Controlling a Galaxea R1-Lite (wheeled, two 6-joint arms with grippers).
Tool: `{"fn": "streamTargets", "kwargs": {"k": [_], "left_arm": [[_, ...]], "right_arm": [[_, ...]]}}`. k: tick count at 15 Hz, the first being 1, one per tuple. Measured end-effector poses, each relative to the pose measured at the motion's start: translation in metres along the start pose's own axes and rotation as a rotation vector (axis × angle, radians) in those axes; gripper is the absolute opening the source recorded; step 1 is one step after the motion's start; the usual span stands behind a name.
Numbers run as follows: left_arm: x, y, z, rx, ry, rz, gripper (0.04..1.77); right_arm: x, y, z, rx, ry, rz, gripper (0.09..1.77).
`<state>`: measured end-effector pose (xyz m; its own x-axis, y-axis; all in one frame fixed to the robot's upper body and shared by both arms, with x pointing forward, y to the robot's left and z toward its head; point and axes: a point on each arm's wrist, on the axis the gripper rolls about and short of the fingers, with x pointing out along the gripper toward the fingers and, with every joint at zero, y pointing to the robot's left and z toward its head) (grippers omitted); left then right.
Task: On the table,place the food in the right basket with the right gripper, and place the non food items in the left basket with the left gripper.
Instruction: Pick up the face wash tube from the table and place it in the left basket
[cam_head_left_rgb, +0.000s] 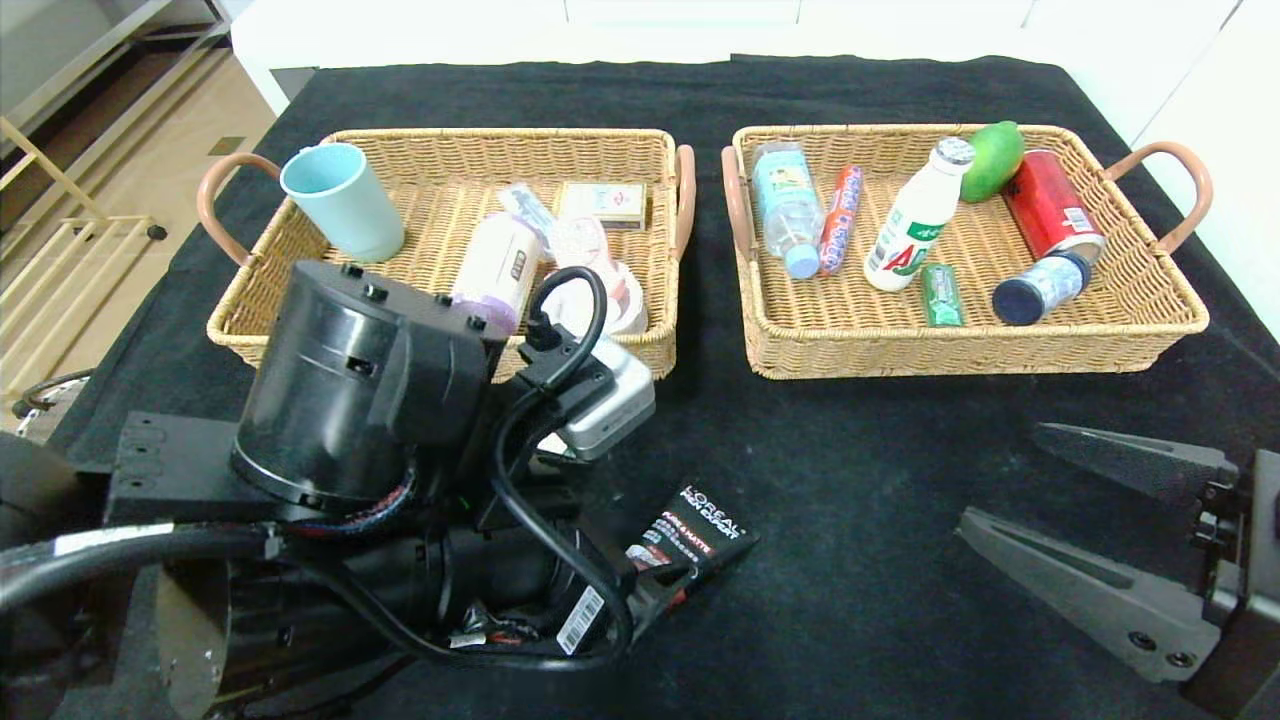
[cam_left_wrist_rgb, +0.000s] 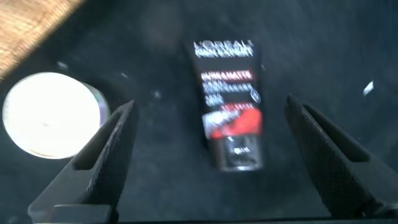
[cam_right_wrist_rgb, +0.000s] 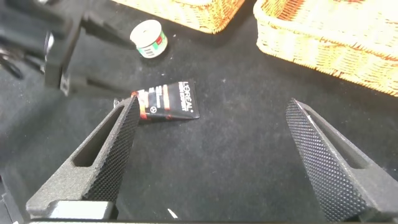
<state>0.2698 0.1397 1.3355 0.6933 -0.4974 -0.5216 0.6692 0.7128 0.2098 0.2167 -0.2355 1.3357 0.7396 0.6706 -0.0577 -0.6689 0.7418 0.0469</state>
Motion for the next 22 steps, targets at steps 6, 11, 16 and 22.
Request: {"fn": "streamTargets", "kwargs": {"k": [6,11,16,22], "left_arm": [[0.008,-0.007,-0.020,0.056,0.077,-0.021,1.70],[0.019,-0.013,-0.022,0.095,0.107,-0.036,1.71],[0.028,-0.018,-0.024,0.106,0.122,-0.040,1.71],[0.038,-0.021,-0.025,0.107,0.143,-0.041,1.72]], "right_arm": [[-0.002,0.000,0.002,0.000,-0.010,0.002,1.71],[-0.003,0.000,0.002,0.000,-0.010,0.001,1.71],[-0.003,0.000,0.002,-0.001,-0.012,0.001,1.71],[-0.003,0.000,0.001,-0.001,-0.009,0.000,1.71]]}}
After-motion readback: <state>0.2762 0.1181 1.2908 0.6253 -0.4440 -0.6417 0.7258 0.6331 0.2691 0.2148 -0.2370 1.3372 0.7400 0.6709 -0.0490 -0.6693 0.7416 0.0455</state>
